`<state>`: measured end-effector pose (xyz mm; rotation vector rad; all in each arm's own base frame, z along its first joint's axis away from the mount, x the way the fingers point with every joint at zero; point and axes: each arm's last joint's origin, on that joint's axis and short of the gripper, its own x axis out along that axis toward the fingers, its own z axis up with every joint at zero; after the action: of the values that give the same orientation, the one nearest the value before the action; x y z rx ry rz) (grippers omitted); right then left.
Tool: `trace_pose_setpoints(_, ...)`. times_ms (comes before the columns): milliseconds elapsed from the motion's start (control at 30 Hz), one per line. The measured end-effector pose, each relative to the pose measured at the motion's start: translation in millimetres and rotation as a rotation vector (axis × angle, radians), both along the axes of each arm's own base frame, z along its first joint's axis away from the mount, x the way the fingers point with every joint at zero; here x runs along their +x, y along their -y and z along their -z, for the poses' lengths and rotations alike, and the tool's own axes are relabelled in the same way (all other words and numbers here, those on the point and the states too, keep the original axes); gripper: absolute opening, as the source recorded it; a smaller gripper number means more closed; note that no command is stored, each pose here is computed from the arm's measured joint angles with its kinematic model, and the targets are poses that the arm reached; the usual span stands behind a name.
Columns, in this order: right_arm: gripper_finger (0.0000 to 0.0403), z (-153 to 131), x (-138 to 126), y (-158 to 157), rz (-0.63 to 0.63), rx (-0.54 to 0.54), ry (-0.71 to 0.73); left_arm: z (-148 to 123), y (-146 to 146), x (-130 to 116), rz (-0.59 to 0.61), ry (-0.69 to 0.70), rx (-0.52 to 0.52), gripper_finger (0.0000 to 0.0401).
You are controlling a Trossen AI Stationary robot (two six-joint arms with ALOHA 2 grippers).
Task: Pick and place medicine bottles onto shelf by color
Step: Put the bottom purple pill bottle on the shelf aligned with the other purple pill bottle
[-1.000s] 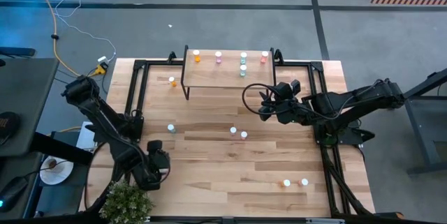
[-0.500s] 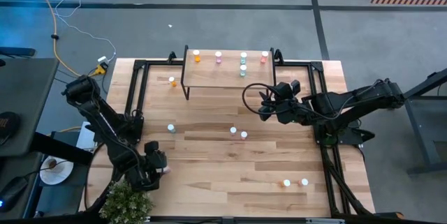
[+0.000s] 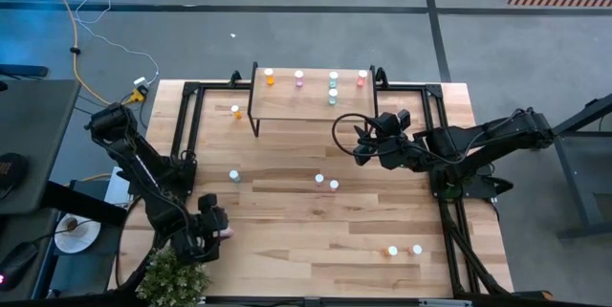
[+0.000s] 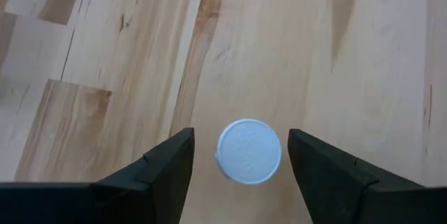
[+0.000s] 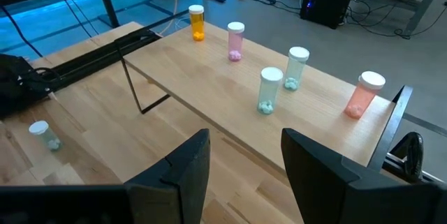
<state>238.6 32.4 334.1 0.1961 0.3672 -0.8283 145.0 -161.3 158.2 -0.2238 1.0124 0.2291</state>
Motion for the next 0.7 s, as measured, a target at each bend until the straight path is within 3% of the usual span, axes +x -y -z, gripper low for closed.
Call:
trace_pose_setpoints(433,0.017,-0.2,0.0,0.0,0.0,0.0,0.002,-0.1,0.7,-0.9,0.004,0.005,0.004,0.0131)
trace_pose_setpoints(700,0.017,-0.2,0.0,0.0,0.0,0.0,0.001,-0.1,0.8,-0.8,0.004,0.006,0.003,0.0114)
